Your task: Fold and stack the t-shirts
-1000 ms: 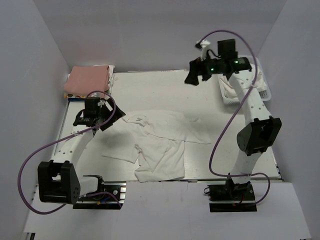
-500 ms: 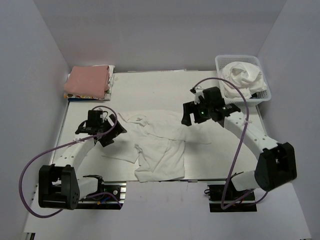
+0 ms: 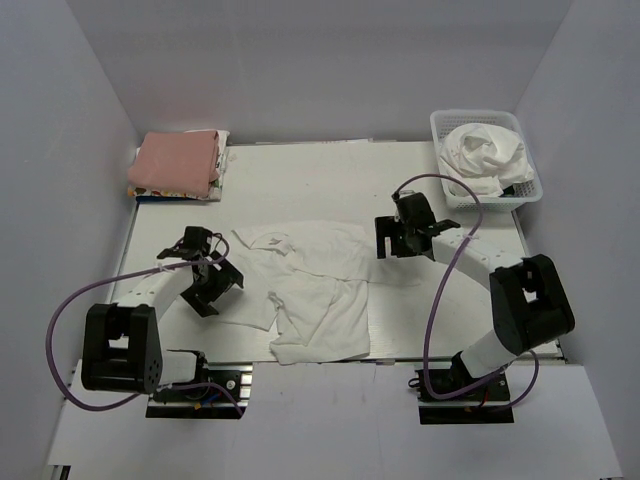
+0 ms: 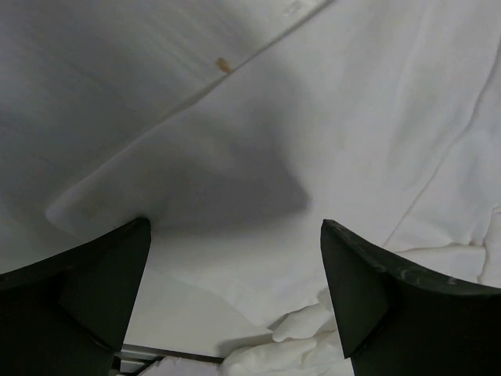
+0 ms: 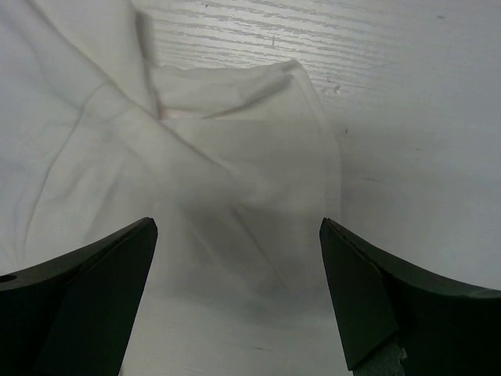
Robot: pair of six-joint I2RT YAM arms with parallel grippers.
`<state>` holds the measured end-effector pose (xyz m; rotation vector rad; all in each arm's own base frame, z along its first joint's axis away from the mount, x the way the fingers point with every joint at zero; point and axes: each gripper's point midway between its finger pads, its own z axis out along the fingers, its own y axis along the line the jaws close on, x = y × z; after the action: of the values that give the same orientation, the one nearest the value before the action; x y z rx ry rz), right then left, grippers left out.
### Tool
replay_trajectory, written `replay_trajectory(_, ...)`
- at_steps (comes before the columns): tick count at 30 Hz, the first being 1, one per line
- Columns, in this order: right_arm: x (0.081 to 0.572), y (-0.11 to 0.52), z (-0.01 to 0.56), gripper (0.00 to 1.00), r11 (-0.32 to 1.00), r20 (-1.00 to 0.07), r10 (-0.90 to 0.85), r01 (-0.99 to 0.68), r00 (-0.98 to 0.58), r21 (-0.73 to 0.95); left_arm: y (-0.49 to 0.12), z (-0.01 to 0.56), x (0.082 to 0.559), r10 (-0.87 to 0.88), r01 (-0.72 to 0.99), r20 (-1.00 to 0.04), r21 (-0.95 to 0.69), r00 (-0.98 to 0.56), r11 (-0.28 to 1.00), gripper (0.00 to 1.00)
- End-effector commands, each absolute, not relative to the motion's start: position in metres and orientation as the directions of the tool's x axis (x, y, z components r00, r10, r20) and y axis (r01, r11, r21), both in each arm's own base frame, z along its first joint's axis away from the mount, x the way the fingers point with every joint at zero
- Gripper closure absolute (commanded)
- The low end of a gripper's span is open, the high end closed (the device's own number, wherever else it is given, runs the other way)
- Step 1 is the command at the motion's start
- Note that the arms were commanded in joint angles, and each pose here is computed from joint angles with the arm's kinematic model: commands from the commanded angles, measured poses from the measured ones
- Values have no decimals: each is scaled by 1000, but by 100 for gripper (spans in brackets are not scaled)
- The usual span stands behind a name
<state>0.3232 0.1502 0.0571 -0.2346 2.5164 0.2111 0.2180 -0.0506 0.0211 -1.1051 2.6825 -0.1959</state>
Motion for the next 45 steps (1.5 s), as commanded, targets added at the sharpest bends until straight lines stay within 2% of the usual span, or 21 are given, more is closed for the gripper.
replay_trajectory(1, 351, 147, 69, 10, 988, -642, -52, -131, -765, 76, -37, 16, 205, -747, -741, -158, -106, -646, 663, 0)
replay_trajectory(6, 354, 134, 55, 10, 996, -626, -55, -83, -778, 15, -36, 2, 206, -739, -742, -119, -33, -662, 670, 0)
replay_trajectory(13, 354, 144, 37, 10, 995, -589, -24, -75, -808, 62, -40, -17, 226, -709, -713, -97, 16, -698, 700, 3)
replay_trajectory(14, 354, 146, 33, 10, 995, -585, -2, -62, -811, 83, -42, -24, 227, -702, -707, -86, 30, -707, 707, 13)
replay_trajectory(15, 351, 147, 30, 11, 994, -579, 0, -64, -816, 90, -43, -25, 232, -702, -706, -85, 31, -707, 707, 20)
replay_trajectory(17, 355, 153, 32, 20, 990, -589, 20, -68, -808, 126, -49, -30, 236, -677, -681, -80, 37, -732, 731, 37)
replay_trajectory(18, 354, 165, 32, 25, 980, -585, 19, -100, -811, 172, -49, -35, 237, -677, -680, -67, 54, -733, 731, 53)
replay_trajectory(20, 352, 174, 30, 42, 968, -579, 29, -121, -815, 219, -54, -41, 239, -655, -659, -69, 68, -752, 749, 74)
replay_trajectory(21, 351, 178, 29, 51, 963, -573, 27, -133, -819, 236, -55, -41, 245, -655, -659, -72, 65, -752, 749, 100)
replay_trajectory(22, 350, 181, 28, 61, 959, -568, 29, -138, -823, 249, -58, -44, 245, -648, -652, -64, 74, -759, 755, 100)
replay_trajectory(23, 351, 181, 30, 81, 958, -570, 34, -135, -821, 252, -60, -43, 245, -632, -635, -62, 76, -772, 769, 100)
replay_trajectory(25, 356, 180, 43, 99, 958, -602, 32, -147, -798, 245, -57, -34, 260, -630, -638, -111, 69, -769, 767, 100)
replay_trajectory(29, 379, 179, 103, 100, 959, -731, 51, -172, -680, 226, -56, 14, 308, -593, -618, -280, 3, -755, 786, 100)
replay_trajectory(30, 384, 175, 115, 100, 963, -756, 56, -164, -652, 213, -52, 46, 332, -585, -618, -368, -37, -722, 786, 100)
replay_trajectory(33, 398, 166, 174, 100, 970, -843, 91, -145, -531, 197, -50, 115, 377, -564, -597, -533, -130, -631, 792, 100)
replay_trajectory(37, 401, 152, 260, 100, 974, -939, 122, -144, -321, 176, -50, 224, 417, -538, -495, -712, -301, -452, 815, 100)
replay_trajectory(40, 394, 131, 327, 100, 981, -979, 146, -109, -142, 162, -49, 311, 422, -522, -368, -808, -414, -273, 833, 100)
replay_trajectory(44, 363, 97, 426, 100, 986, -979, 162, -58, 125, 155, -50, 425, 392, -513, -137, -858, -505, -24, 852, 100)
replay_trajectory(45, 358, 89, 443, 100, 989, -975, 145, -38, 166, 141, -46, 457, 368, -502, -72, -863, -505, 53, 860, 100)
